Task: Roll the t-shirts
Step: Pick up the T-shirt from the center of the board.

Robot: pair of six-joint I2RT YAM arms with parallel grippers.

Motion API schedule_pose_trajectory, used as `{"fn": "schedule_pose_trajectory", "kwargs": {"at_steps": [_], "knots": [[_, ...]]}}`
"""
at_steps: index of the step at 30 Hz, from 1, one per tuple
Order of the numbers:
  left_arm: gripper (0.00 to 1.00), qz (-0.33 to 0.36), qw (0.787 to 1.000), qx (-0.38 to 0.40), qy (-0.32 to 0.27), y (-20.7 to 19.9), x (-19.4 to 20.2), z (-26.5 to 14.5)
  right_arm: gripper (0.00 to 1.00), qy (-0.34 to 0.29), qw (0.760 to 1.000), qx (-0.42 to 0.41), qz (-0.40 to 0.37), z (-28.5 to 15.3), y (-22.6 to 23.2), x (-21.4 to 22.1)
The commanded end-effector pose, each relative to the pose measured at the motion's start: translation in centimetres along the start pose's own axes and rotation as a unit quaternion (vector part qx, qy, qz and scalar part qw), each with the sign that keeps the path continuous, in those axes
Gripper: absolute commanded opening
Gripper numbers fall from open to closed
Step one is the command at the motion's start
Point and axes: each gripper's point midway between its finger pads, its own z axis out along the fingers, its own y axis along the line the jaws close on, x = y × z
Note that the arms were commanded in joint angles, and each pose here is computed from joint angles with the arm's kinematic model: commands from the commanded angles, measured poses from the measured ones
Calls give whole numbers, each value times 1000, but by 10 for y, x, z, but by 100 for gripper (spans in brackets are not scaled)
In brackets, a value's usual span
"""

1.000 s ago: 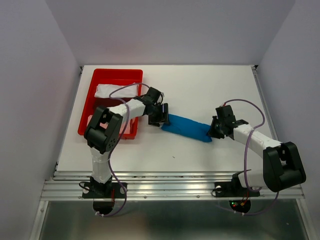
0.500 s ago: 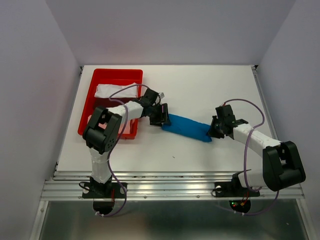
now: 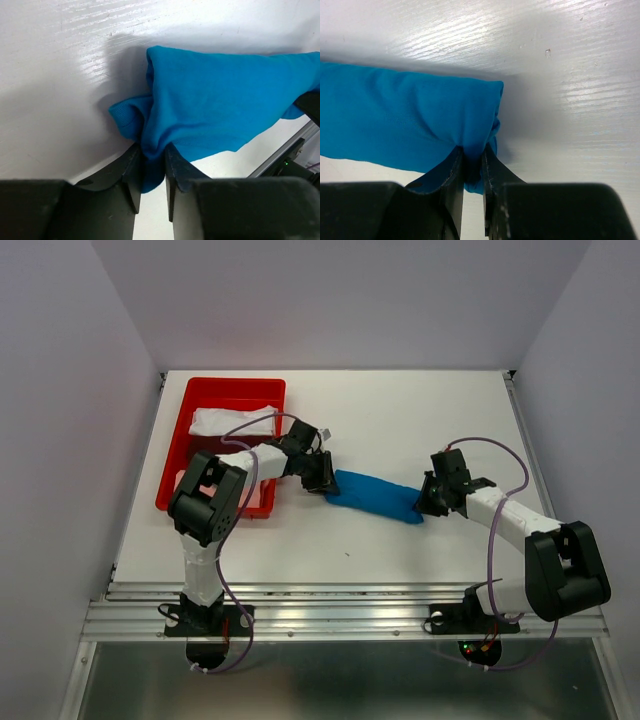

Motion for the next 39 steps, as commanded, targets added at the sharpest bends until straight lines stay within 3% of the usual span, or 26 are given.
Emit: {"fn": "schedule_pose_trajectory", "kwargs": {"at_steps": [1,2,3,4,5,7,12,22,31,39], "knots": [[29,1,1000,9,8,-5,4,0,1,-1,1000,11,-6,2,-6,-2],[26,0,1000,11,4,-7,2,0,1,0,1000,11,-6,1,-5,-2],[17,0,1000,13,5,-9,1,0,1,0,1000,11,-6,2,-6,-1],[16,-1,1000,15,4,-10,0,-1,1,1,1000,11,-6,2,-6,-1],[6,0,1000,20,2,-13,-2,-1,1,2,1000,11,-7,3,-6,0],[0,0,999,32,5,-18,-2,-2,1,3,1000,11,-8,4,-5,-1],[0,6,1000,2,-8,-22,-17,-14,1,-10,1000,-2,-4,-2,4,-12],[0,45,993,-49,-102,-44,-76,-72,1,-41,993,-110,16,-23,61,-52],[0,64,979,-70,-182,-45,-137,-141,1,-68,983,-172,-14,-35,125,-85],[0,48,963,-68,-257,-20,-182,-216,1,-120,967,-223,-24,-46,196,-131]]}}
